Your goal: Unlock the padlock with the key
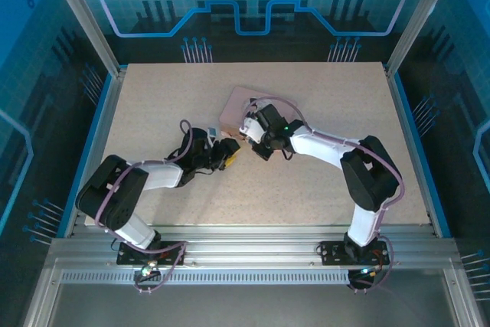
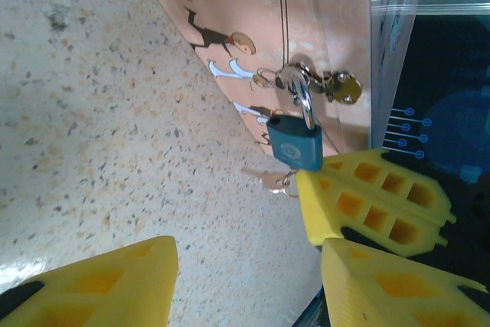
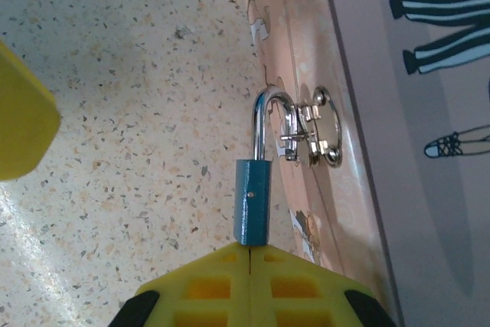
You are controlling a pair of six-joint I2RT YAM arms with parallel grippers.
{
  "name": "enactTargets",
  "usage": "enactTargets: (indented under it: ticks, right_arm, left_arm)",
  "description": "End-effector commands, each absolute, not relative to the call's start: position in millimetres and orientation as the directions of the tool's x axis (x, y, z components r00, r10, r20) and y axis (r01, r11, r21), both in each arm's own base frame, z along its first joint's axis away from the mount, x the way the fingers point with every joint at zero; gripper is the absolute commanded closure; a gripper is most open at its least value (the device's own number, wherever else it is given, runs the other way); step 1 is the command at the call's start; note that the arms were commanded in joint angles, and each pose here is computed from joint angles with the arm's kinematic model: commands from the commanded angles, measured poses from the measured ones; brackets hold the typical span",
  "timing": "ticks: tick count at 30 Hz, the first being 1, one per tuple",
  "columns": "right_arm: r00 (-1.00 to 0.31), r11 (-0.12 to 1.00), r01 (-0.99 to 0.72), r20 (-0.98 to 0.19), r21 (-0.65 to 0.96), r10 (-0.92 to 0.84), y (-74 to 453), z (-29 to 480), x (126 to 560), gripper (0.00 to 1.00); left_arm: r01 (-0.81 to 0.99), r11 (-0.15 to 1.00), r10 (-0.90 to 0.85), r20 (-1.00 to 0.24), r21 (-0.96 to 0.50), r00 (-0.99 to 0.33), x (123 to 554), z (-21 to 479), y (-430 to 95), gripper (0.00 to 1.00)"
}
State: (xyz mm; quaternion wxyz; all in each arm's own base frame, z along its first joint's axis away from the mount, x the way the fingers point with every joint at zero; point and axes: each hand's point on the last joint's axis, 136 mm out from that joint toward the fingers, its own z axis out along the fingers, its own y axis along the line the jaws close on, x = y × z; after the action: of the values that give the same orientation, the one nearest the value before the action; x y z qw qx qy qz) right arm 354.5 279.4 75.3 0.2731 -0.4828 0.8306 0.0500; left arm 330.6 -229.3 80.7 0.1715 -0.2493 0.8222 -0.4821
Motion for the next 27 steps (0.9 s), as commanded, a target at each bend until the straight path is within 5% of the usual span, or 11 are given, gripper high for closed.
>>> enactTargets:
  ticks: [1,27]
  right_arm:
    - [-0.295,0.435,-0.873,-0.471,-0.221,-0.831,294,71,354,1.0]
    - [-0.296,0.401,-0.916,-0.64,-0.022,-0.709,352,97,308,1.0]
  left_arm:
    - [-0.232,0.43,-0.572,-0.064,-0.873,-0.818,323,83,-221,0.45]
    - [-0.266,0.567,-0.663,-0.24,-0.78,-0.709,277,106,-145,0.29]
